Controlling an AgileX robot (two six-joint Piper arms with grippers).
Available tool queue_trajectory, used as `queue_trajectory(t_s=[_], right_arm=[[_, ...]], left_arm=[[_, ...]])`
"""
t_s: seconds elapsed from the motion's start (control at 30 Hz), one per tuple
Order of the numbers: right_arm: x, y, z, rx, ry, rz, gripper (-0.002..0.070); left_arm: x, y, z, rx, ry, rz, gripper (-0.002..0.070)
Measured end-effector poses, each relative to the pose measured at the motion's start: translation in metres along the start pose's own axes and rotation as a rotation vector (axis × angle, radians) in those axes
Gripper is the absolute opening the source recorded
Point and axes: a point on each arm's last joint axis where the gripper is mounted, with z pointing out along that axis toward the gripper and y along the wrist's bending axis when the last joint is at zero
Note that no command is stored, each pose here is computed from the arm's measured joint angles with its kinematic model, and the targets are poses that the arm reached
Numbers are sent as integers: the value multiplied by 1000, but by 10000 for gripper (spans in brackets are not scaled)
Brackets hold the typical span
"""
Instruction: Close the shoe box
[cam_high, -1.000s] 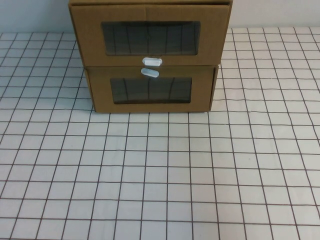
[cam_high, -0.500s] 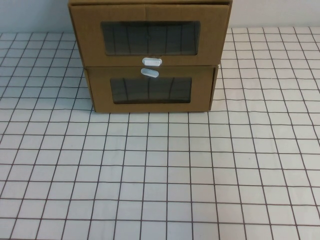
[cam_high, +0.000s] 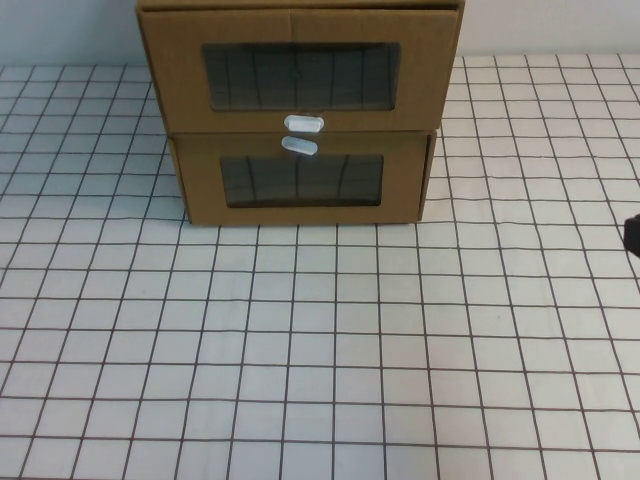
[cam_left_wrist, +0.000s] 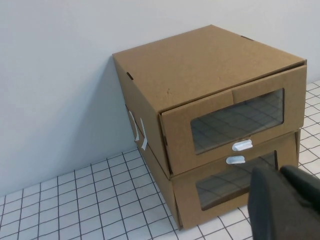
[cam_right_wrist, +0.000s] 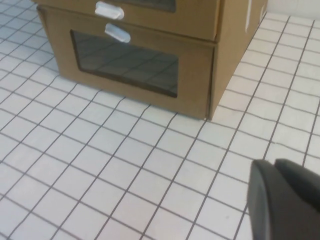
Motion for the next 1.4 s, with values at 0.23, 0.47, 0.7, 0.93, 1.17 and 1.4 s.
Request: queue_trajectory(t_s=[0.23, 0.47, 0.7, 0.93, 1.17, 1.4], right_arm=[[9, 2, 9, -48, 101, 10, -14], [18, 2, 20, -87, 202, 25, -13], [28, 0, 34, -120, 310, 48, -14], [36, -4, 49, -123, 380, 71, -13], [46, -8, 65, -125, 453, 97, -13], [58, -12, 81, -127, 534, 124, -13]], left_arm=[[-3, 2, 0, -22, -37, 4, -5], [12, 3, 14, -37, -40, -11, -5], [78, -4, 22, -126, -185, -36, -5], [163, -19, 36, -143, -146, -124, -5], [233, -29, 53, -155, -42, -213, -5], [265, -29, 59, -206, 35, -206, -5]])
